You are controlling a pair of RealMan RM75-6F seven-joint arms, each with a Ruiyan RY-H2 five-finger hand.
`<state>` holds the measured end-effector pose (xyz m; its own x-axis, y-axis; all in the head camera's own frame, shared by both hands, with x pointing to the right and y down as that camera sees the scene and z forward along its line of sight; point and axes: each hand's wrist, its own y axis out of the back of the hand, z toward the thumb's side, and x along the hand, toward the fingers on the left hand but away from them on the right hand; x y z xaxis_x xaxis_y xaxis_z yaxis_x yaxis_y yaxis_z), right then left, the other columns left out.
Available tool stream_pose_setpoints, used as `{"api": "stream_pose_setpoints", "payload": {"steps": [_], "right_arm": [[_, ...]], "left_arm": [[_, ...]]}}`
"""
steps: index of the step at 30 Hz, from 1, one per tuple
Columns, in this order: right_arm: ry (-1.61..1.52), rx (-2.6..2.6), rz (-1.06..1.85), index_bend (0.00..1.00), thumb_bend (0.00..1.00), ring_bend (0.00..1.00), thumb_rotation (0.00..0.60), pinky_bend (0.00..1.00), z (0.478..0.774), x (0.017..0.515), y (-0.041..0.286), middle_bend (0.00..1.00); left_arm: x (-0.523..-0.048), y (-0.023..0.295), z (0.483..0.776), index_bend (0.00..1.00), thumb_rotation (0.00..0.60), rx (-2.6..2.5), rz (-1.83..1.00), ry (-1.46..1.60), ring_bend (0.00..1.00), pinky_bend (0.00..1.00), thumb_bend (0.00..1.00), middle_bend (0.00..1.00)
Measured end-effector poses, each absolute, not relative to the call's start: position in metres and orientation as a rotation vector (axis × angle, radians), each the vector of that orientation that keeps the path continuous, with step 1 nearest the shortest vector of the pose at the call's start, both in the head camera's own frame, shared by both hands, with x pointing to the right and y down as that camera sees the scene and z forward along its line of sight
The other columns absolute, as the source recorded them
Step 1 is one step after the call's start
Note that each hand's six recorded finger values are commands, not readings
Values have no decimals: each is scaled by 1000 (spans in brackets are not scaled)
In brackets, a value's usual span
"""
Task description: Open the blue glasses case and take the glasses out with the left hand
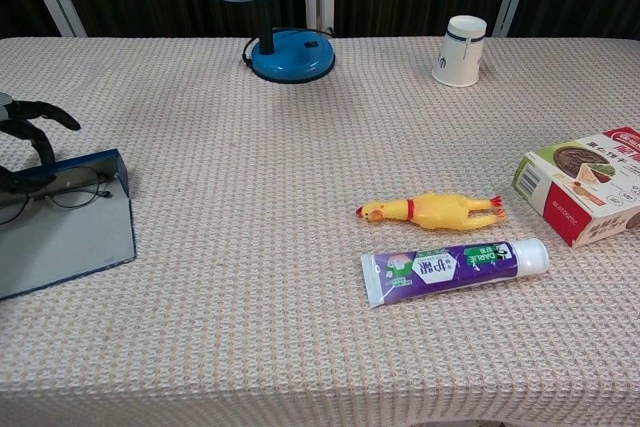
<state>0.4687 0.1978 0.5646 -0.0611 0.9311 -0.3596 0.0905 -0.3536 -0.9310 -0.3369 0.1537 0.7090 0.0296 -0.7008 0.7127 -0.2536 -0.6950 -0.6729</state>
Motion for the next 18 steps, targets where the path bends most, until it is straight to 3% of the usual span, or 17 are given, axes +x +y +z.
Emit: {"api": "stream_pose_setpoints", "payload": {"steps": [18], "right_arm": [[-1130,-1498,1505,0,218,0,600,0,566,470,198,1]], "left_arm": [[-332,149,707,213,600,-1949,-1654,960,186,98,396,528]]}}
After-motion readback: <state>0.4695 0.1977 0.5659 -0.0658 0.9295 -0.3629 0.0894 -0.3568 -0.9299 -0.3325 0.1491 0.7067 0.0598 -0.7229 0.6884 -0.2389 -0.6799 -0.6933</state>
